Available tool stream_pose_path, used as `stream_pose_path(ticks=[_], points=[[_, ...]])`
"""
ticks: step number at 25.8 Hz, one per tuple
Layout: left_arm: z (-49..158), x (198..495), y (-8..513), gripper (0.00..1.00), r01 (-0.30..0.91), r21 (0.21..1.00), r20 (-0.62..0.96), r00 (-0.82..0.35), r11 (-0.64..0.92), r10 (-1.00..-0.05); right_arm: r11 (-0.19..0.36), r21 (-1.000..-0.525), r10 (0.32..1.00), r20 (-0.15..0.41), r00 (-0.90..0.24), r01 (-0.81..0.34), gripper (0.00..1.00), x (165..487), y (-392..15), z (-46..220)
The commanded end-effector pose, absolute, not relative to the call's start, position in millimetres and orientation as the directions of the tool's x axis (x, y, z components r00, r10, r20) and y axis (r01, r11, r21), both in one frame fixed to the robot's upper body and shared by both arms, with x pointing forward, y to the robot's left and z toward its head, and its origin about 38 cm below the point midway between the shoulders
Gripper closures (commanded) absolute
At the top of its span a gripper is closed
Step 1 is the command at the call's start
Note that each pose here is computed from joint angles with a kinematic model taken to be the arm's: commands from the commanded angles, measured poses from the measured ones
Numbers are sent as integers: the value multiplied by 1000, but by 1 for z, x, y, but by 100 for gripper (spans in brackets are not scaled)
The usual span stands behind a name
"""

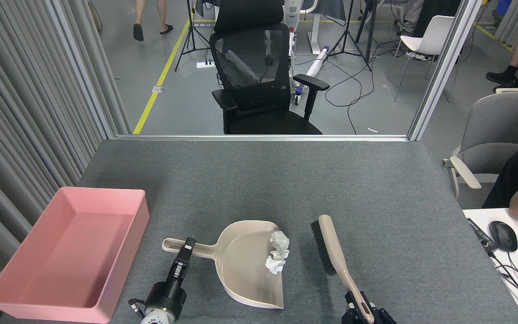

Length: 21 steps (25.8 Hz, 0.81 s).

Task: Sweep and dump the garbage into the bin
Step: 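Sweep the white paper balls into the dustpan with the brush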

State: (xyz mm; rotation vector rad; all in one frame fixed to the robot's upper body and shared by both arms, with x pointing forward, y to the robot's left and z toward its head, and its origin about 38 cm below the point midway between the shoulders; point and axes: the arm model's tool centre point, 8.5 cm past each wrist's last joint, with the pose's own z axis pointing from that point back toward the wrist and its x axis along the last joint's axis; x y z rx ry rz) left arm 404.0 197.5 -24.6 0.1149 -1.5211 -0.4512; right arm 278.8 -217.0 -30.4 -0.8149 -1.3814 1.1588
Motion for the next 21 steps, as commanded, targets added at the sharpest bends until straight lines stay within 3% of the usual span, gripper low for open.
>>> stream_pose_path(ticks=[1, 5, 12, 15, 21], points=[[-25, 404, 197, 85, 214, 349, 935, -15, 912, -354, 291, -940, 934, 320, -161, -180, 100, 278, -195, -41], [-24, 404, 197, 85, 214, 349, 935, -16, 912, -354, 297, -935, 921, 334, -203, -193, 100, 278, -169, -39], [-22, 405, 197, 85, 213, 350, 935, -25, 912, -353, 385, -904, 867, 423, -263, -187, 100, 284, -102, -22], [-21, 405, 193, 85, 223, 353, 934, -32, 909, -355, 403, -900, 850, 436, -296, -168, 100, 285, -79, -8], [-21, 405, 192, 85, 223, 350, 936, -32, 910, -352, 403, -911, 864, 410, -292, -85, 100, 289, -92, 17]])
